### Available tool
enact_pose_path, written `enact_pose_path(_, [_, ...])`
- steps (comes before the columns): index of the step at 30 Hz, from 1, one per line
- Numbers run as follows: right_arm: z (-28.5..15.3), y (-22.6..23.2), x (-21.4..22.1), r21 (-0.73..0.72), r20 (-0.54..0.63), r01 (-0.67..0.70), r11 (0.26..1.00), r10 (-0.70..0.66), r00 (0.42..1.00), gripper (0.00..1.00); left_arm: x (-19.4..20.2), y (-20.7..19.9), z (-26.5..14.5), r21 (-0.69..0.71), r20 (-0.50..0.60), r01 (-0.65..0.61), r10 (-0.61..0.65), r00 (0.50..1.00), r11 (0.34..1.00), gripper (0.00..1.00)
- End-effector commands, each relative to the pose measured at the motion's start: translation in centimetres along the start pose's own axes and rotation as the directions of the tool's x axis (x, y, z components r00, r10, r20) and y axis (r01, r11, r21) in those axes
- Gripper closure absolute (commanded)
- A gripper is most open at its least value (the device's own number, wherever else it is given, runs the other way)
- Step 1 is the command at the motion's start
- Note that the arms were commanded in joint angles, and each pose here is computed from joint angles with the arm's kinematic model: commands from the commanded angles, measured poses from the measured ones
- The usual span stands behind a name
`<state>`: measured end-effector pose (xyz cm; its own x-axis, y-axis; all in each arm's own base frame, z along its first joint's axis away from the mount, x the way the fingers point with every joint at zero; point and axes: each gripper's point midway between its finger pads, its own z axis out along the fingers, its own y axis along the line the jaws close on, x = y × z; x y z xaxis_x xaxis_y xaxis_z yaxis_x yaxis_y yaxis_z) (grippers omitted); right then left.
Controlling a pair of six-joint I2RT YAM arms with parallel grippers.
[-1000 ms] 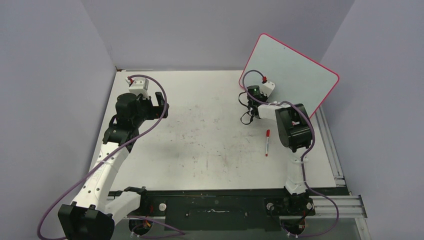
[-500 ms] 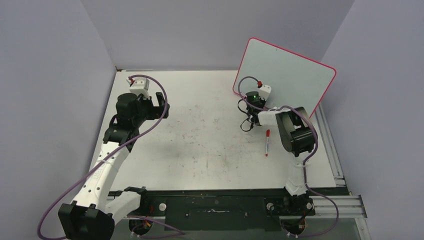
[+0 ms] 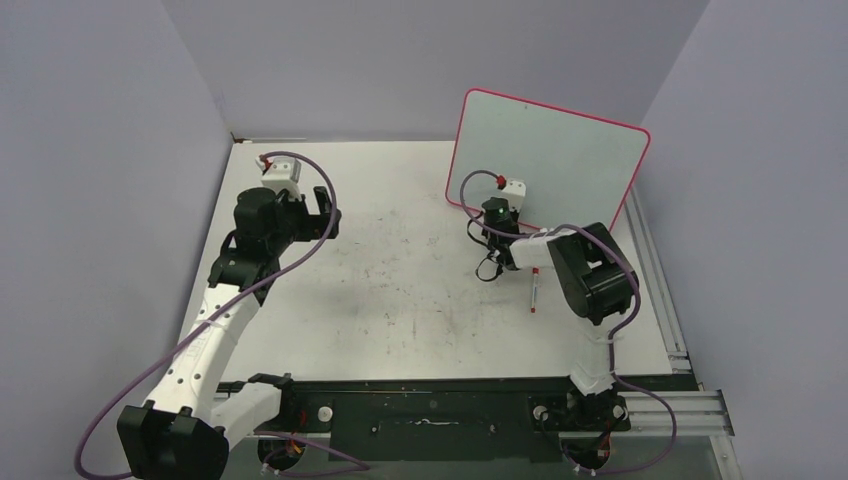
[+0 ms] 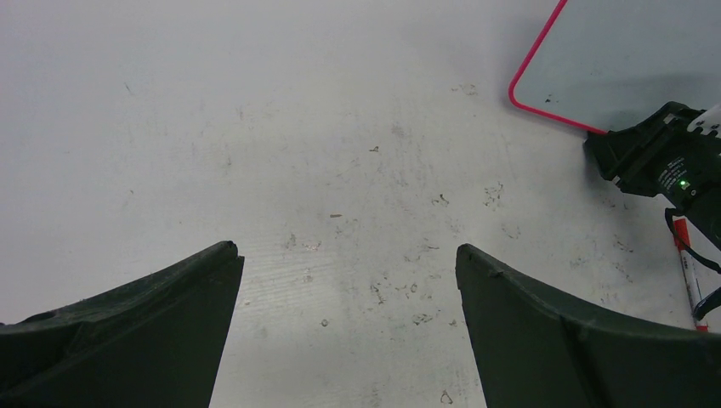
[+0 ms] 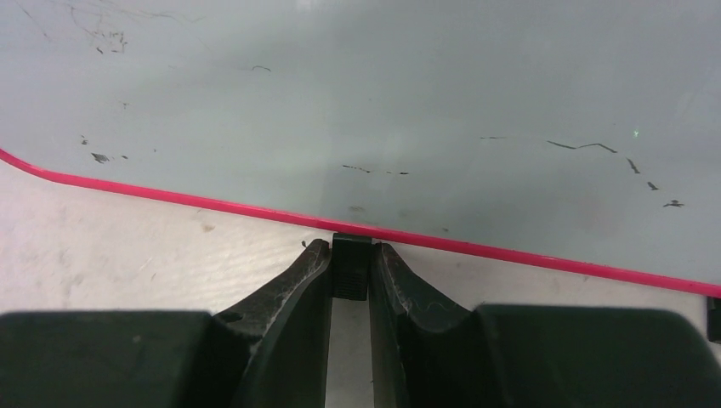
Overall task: Write a sentence on the whiteboard
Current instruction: Move the whiteboard stand to the center of the board.
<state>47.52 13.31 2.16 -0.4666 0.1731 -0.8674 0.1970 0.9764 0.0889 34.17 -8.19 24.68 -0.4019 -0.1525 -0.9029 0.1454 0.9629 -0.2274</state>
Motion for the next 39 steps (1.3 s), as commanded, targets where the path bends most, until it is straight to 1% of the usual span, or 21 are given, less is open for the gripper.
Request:
enact_pose_path(1, [-4.0, 7.1, 0.5, -0.252, 0.007, 0.053, 0.966, -0.053, 0.999, 0.95, -0.8, -1.3, 0.0, 0.054, 0.035, -0.019, 0.017, 0.999, 0.998, 0.04])
enact_pose_path(6, [-5.9, 9.4, 1.9, -0.326, 0.015, 0.106, 0.939, -0.107, 0.994, 0.95, 1.2, -2.3, -0.5, 0.123, -0.017, 0.000, 0.002, 1.000, 0.992, 0.04])
enact_pose_path(9, [-7.2, 10.5, 2.8, -0.376, 0.024, 0.140, 0.916, -0.142, 0.990, 0.95, 2.9, -2.3, -1.1, 0.138, -0.057, 0.001, 0.006, 0.998, 0.991, 0.04])
enact_pose_path(13, [-9.0, 11.7, 4.2, -0.448, 0.033, 0.183, 0.875, -0.188, 0.982, 0.95, 3.7, -2.5, -2.1, 0.158, -0.059, -0.005, 0.015, 0.998, 0.987, 0.04])
enact_pose_path(18, [-11.3, 12.4, 6.1, -0.529, 0.039, 0.226, 0.818, -0.242, 0.969, 0.95, 4.3, -3.4, -2.7, 0.216, -0.060, -0.005, 0.018, 0.998, 0.976, 0.04])
enact_pose_path(27, [-15.5, 11.8, 7.2, -0.592, 0.053, 0.250, 0.766, -0.273, 0.961, 0.95, 4.3, -5.1, -2.8, 0.315, -0.054, -0.011, 0.030, 0.998, 0.949, 0.04])
enact_pose_path(34, [-16.8, 10.2, 7.8, -0.583, 0.054, 0.271, 0.766, -0.296, 0.954, 0.95, 4.8, -6.3, -2.9, 0.382, -0.071, -0.005, 0.034, 0.997, 0.924, 0.04])
enact_pose_path(39, [-17.4, 9.3, 8.2, -0.578, 0.053, 0.277, 0.768, -0.304, 0.951, 0.90, 5.2, -7.7, -3.1, 0.442, -0.086, -0.002, 0.045, 0.995, 0.897, 0.04])
